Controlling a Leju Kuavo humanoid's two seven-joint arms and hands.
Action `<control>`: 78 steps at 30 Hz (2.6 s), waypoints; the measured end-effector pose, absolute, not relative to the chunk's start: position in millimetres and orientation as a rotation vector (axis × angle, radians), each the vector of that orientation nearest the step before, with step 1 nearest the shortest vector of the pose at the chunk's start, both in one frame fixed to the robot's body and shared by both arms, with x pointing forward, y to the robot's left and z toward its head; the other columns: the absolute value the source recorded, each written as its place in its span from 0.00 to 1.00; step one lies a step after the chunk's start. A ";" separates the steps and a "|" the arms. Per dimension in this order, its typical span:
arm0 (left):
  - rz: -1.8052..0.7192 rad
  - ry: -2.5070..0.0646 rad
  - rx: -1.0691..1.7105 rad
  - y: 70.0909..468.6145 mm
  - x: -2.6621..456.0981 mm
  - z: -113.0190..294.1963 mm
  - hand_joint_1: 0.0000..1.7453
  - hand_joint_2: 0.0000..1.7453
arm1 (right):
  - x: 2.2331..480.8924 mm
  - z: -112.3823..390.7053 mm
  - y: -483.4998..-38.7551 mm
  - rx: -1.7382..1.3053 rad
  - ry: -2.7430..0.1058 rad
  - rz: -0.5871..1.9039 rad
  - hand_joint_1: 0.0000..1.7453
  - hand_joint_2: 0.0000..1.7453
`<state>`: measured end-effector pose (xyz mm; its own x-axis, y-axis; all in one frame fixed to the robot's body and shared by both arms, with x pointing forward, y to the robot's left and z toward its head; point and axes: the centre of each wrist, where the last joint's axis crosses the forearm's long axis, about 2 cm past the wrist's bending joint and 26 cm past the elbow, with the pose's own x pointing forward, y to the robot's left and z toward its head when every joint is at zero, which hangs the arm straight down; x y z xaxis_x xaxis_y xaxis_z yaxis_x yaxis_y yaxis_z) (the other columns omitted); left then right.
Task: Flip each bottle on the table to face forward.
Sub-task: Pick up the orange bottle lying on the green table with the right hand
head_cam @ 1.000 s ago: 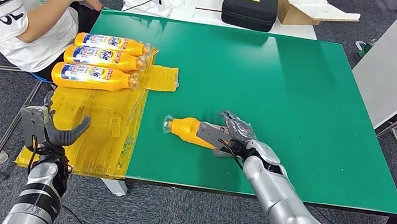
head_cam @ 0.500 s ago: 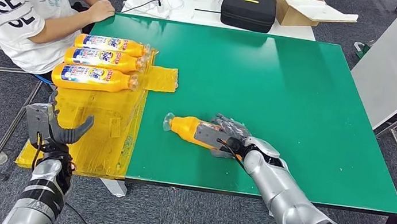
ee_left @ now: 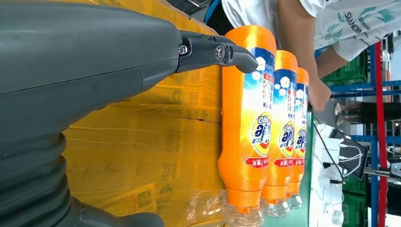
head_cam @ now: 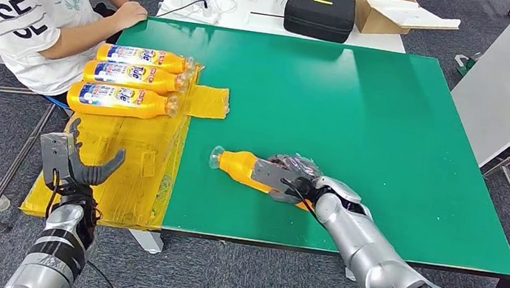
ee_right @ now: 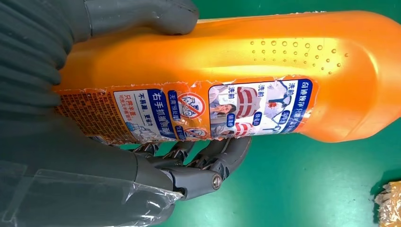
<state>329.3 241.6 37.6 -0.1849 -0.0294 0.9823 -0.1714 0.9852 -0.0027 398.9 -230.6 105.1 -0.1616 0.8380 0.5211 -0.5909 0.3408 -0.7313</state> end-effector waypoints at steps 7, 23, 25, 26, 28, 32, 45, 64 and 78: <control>0.130 -1.750 0.143 241.0 328.6 36.7 0.00 1.00 | 395.0 101.7 -231.1 -0.309 -1.239 1.229 1.00 1.00; 0.187 -1.680 -0.519 192.3 312.4 60.8 0.00 1.00 | 316.6 124.1 -206.6 -0.678 -2.136 0.329 1.00 1.00; 0.185 -1.676 -0.630 183.5 311.0 68.4 0.00 1.00 | 311.7 120.9 -209.6 -0.691 -2.145 0.309 1.00 1.00; 0.188 -1.672 -0.688 179.6 309.8 71.5 0.00 1.00 | 309.5 118.7 -210.5 -0.692 -2.144 0.306 1.00 1.00; 0.191 -1.664 -0.804 172.4 306.5 76.4 0.00 1.00 | 305.7 114.2 -211.5 -0.684 -2.139 0.307 1.00 1.00; 0.163 -1.651 -0.948 162.1 299.4 81.3 0.00 1.00 | 298.9 104.6 -206.1 -0.635 -2.134 0.335 1.00 1.00; 0.042 -1.590 -1.033 139.7 292.5 81.1 0.00 1.00 | 277.2 79.7 -127.1 -0.433 -2.125 0.502 1.00 1.00; 0.106 -1.538 -1.038 137.5 295.1 73.4 0.00 1.00 | 261.3 68.6 -74.7 -0.233 -2.071 0.646 1.00 1.00; 0.148 -1.527 -1.049 142.2 290.9 69.4 1.00 1.00 | 259.8 61.3 -68.1 -0.184 -2.018 0.691 1.00 1.00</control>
<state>290.9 142.2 69.4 0.1250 0.6716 0.7303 0.5191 0.5830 -0.6250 259.8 -68.1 61.3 -0.5284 0.3964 0.7508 -0.1468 0.8283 -0.5407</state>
